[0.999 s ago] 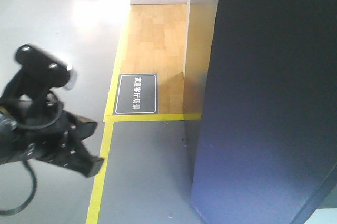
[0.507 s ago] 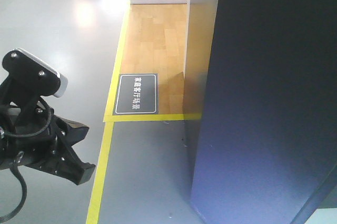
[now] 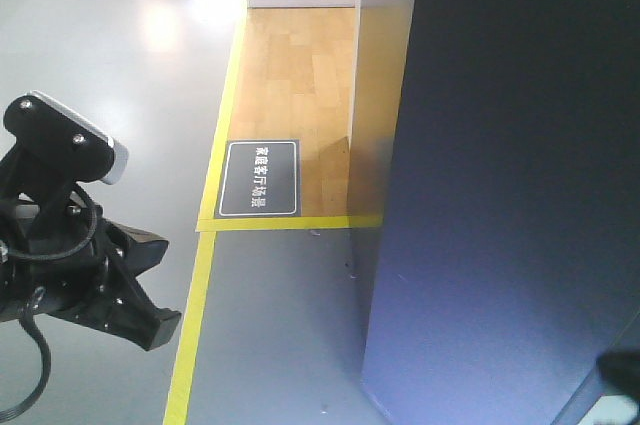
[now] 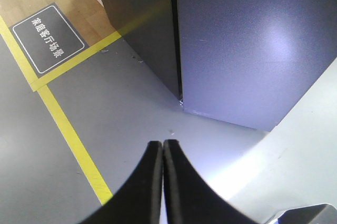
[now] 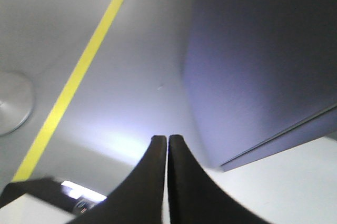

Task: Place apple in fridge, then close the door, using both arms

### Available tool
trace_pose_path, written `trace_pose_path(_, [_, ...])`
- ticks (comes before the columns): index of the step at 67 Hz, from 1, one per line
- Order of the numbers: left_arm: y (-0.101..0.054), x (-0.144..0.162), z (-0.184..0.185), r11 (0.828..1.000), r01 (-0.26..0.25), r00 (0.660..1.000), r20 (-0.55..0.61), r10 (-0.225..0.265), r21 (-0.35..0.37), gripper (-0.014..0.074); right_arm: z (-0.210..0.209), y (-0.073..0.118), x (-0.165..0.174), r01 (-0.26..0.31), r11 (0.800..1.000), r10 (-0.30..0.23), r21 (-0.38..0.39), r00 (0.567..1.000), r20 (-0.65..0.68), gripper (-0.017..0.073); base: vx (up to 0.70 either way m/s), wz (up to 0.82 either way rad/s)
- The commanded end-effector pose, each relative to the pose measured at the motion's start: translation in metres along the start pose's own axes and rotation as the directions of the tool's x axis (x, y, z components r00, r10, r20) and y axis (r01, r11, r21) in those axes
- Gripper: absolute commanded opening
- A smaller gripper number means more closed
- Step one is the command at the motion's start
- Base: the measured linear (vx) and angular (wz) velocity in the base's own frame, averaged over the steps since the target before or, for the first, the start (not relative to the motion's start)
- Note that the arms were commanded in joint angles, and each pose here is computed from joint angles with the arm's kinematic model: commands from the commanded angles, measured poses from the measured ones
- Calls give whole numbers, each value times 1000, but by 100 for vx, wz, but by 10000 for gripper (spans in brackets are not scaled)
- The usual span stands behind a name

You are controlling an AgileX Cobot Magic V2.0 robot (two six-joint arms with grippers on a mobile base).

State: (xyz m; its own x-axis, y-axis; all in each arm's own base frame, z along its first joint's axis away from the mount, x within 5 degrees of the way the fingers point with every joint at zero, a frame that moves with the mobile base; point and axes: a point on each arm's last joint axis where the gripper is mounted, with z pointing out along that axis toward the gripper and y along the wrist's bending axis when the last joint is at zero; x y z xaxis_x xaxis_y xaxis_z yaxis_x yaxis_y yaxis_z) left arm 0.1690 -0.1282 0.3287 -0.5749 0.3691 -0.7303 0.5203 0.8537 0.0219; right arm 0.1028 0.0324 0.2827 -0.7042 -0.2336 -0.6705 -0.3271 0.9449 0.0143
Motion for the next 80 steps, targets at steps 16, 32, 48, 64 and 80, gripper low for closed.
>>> trace_pose_path(16, [-1,-11,-9,1000,4,996,91,-5,13,-6,-25,-28,-64,-55,958,-2,283,981,196,-6,0,0])
trace_pose_path(32, [-1,-11,-9,1000,4,996,91,-5,13,-6,-15,-39,-99,-44,943,-26,330,978,205,-3,0,0])
trace_pose_path(48, [-1,-11,-9,1000,4,996,91,-5,13,-6,-19,-61,-119,-121,933,16,340,955,297,-3,0,0])
trace_pose_path(64, [-1,-11,-9,1000,4,996,91,-5,13,-6,-14,-86,-139,-214,925,81,313,918,388,-3,0,0])
trace_pose_path(80, [-1,-11,-9,1000,4,996,91,-5,13,-6,-15,-107,-162,-240,917,84,320,898,432,-3,0,0])
